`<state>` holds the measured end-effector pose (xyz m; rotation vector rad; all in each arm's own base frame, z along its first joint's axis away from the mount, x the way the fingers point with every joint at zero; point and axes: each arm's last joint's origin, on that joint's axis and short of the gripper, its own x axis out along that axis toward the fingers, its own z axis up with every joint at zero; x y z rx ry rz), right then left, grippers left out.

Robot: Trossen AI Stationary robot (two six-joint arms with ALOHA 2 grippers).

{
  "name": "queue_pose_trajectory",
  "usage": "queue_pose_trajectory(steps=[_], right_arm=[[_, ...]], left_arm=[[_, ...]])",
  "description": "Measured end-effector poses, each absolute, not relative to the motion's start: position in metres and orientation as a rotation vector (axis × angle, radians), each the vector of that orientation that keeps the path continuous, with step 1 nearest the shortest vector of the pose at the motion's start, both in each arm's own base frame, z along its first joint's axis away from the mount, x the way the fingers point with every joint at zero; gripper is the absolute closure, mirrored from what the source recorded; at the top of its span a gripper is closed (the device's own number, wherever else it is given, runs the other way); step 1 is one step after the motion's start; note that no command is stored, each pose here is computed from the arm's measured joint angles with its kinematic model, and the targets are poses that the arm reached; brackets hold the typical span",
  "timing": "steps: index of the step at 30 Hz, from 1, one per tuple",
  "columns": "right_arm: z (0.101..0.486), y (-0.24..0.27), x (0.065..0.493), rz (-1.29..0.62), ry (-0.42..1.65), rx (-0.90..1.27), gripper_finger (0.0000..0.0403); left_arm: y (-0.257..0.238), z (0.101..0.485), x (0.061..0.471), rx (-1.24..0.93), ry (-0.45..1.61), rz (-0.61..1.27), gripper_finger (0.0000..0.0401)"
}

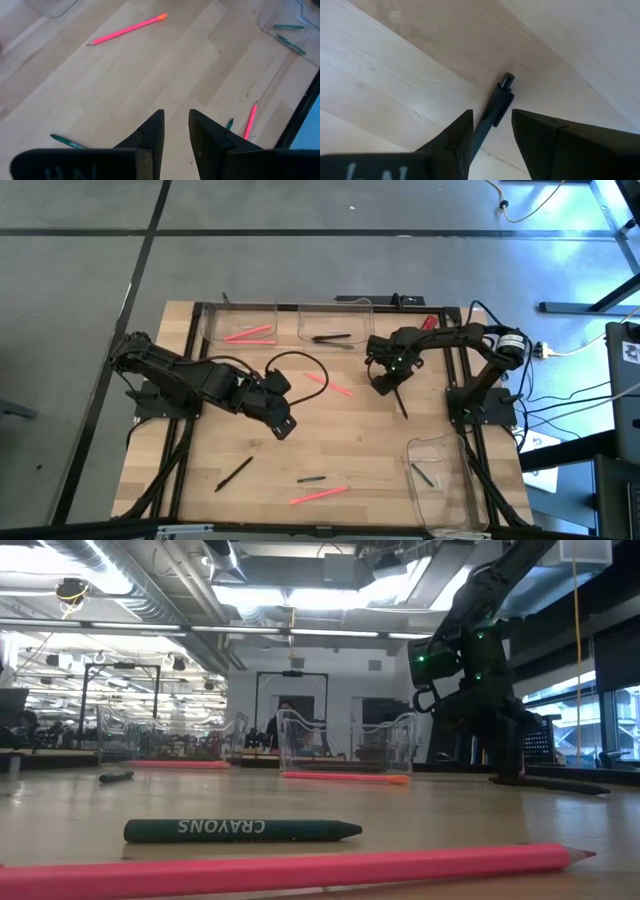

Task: Sort crayons/erasers/pens/pencils in bins
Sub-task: Put the black pen into the top right transparent bin

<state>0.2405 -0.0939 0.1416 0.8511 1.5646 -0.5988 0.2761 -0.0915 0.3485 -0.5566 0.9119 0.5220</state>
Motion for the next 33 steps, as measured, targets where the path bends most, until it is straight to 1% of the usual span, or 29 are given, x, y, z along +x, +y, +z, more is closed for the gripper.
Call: queue_pose_trajectory(steps=[11,20,23,29,33], right_arm=[[0.131,-0.096,0.245,-0.605,1.580,0.846,0.0265],[0.131,-0.096,0.245,-0.607,1.579,0.844,0.0268],[0.130,-0.096,0.245,-0.607,1.582,0.838,0.0288],[0.130,-0.096,0.245,-0.608,1.583,0.832,0.0360],[0.130,-0.096,0.245,-0.591,1.580,0.818,0.0363]], left_arm=[[-0.092,0.349,0.276,-0.562,0.912,0.523,0.0320],[-0.091,0.349,0.276,-0.559,0.913,0.522,0.0320],[-0.091,0.349,0.276,-0.558,0.913,0.521,0.0320],[-0.091,0.349,0.276,-0.557,0.914,0.521,0.0320],[-0.091,0.349,0.276,-0.556,0.914,0.520,0.0320]])
